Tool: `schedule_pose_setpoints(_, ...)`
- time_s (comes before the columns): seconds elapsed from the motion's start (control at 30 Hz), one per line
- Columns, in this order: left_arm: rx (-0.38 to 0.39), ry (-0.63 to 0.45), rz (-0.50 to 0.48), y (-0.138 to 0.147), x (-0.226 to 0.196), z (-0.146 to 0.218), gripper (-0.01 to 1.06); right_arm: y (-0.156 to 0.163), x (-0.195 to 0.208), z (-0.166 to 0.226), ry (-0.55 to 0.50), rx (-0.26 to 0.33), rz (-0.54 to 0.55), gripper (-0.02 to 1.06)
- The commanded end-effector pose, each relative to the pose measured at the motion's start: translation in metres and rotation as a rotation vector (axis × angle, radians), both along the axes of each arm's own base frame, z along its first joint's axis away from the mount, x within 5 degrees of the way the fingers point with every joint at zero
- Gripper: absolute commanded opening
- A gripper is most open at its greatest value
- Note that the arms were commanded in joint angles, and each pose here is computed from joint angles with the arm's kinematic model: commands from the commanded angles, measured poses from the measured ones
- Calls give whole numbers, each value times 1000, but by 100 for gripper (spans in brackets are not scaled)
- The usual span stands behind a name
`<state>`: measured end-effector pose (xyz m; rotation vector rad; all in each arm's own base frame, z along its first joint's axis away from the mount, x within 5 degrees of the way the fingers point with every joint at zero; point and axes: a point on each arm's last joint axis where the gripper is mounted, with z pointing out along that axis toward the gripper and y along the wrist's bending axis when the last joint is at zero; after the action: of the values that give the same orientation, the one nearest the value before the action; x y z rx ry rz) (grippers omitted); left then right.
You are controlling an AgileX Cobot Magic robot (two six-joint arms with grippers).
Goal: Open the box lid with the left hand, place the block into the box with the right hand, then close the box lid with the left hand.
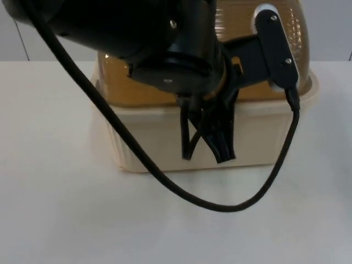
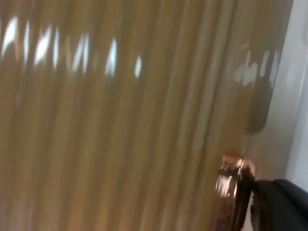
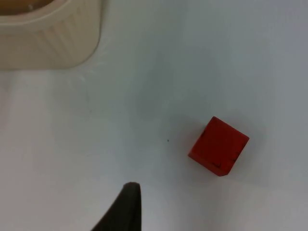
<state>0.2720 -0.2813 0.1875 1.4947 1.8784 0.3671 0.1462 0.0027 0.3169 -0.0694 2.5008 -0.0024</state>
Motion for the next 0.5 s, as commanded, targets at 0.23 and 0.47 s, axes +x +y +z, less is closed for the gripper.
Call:
schedule_pose_setpoints(0.23,4,-70,14,8,4,22,0,-1,1,2,-17,-8,-5,105)
schedule_pose_setpoints(0.47,53,-118,3,10,7,26,0,-1,1,2,-14,-8,-5,105)
